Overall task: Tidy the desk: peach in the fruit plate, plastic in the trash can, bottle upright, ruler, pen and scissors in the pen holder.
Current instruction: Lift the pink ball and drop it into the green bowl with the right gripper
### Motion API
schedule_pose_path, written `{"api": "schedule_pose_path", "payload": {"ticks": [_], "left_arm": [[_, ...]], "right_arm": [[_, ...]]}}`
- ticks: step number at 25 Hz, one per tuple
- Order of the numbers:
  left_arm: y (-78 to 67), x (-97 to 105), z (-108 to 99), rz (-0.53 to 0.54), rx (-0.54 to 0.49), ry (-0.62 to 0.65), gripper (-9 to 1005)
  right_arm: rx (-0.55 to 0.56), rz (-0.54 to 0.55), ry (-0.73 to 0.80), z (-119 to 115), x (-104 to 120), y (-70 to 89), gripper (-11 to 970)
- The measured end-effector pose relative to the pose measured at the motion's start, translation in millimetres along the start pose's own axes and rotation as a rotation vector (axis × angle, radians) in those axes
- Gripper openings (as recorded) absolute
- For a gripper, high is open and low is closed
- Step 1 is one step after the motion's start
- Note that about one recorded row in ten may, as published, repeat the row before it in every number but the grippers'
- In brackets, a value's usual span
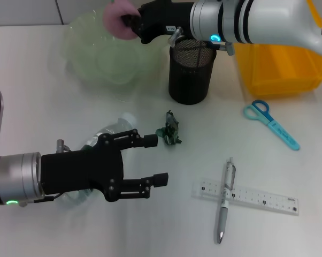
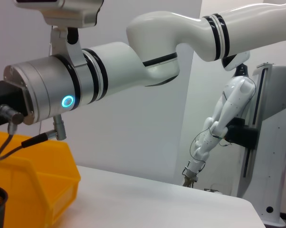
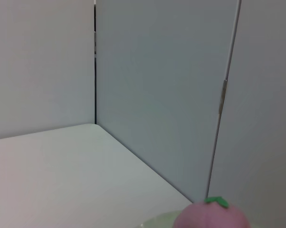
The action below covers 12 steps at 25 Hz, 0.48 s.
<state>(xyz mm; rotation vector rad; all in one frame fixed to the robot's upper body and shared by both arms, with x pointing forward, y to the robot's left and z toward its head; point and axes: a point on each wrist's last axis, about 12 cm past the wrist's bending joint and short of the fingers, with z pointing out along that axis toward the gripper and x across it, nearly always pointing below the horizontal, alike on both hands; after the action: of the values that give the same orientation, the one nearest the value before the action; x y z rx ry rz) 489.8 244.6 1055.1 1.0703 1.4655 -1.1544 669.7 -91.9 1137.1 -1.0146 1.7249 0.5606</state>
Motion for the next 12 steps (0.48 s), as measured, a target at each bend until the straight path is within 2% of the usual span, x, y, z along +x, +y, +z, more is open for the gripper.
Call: {"api": "schedule_pose_path", "payload": {"ticks": [12], "left_arm": [[0.8, -1.0, 0.0, 0.004, -0.005, -0.007, 797]], "right_arm": [[0.002, 0.001, -0.001, -1.0, 0.8, -0.5, 34]]}}
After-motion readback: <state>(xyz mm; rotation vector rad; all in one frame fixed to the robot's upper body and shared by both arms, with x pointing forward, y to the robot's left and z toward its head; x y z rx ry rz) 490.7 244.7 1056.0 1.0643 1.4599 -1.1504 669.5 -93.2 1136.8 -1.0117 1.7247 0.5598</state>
